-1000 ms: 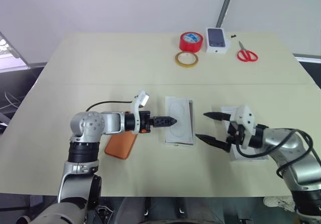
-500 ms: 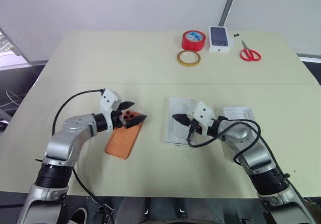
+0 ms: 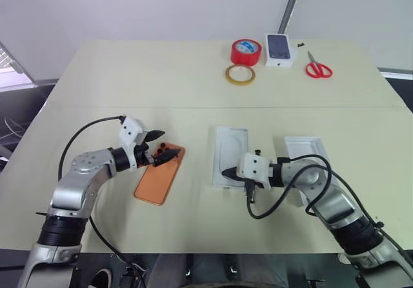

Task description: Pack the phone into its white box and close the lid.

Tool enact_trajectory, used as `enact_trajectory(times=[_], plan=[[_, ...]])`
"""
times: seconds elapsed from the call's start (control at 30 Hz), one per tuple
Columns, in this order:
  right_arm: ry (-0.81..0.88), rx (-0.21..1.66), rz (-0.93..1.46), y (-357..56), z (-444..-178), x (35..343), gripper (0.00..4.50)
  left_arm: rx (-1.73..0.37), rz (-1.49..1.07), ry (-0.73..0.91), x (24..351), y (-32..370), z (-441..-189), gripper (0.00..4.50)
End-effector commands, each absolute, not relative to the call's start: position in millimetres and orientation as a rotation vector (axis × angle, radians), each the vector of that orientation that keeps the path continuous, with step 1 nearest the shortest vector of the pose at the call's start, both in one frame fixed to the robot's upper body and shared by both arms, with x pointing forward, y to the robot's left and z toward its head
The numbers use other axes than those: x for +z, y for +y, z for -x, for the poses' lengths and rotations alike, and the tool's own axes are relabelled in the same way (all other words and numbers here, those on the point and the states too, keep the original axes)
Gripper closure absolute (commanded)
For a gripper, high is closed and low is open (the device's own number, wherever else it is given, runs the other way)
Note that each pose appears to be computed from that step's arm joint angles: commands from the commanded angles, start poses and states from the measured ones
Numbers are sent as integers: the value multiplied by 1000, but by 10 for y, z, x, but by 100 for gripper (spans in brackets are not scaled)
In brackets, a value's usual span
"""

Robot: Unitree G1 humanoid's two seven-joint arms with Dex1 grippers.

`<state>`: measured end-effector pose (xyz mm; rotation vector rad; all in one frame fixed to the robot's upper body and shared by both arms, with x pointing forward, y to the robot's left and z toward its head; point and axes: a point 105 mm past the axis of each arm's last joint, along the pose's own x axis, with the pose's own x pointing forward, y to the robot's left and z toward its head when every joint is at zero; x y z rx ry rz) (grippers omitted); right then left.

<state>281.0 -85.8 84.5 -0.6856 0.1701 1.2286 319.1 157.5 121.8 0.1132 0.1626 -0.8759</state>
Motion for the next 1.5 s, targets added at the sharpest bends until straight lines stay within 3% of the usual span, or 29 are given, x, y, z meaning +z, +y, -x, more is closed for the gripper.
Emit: enact_trajectory(times=[0.03, 0.13, 0.27, 0.4, 0.57, 0.7, 0.9, 1.1, 1.5], plan=[[72, 1230, 603, -728, -2829, 1049, 447, -854, -92, 152, 1301, 1656, -3206, 17], [45, 1189, 598, -764, -2924, 1143, 447, -828, -78, 164, 1323, 1720, -3241, 17], [-54, 1123, 575, -748, -3068, 1369, 447, -767, -12, 301, 1286, 1963, -3281, 17], [-140, 1133, 480, -502, -3078, 1577, 447, -821, 193, 432, 1326, 2159, -3154, 17], [-31, 1238, 567, -182, -3016, 1361, 447, -887, 349, 664, 1153, 2191, -2932, 17], [165, 1300, 604, -128, -3007, 1160, 447, -903, 354, 742, 1020, 2176, -2852, 17], [268, 1346, 651, 73, -3073, 980, 447, -921, 299, 808, 828, 2145, -2805, 17], [304, 1338, 683, 243, -3181, 834, 447, -963, 257, 836, 708, 2055, -2779, 17], [304, 1364, 667, 335, -3139, 772, 447, -1005, 348, 876, 624, 1650, -2775, 17]])
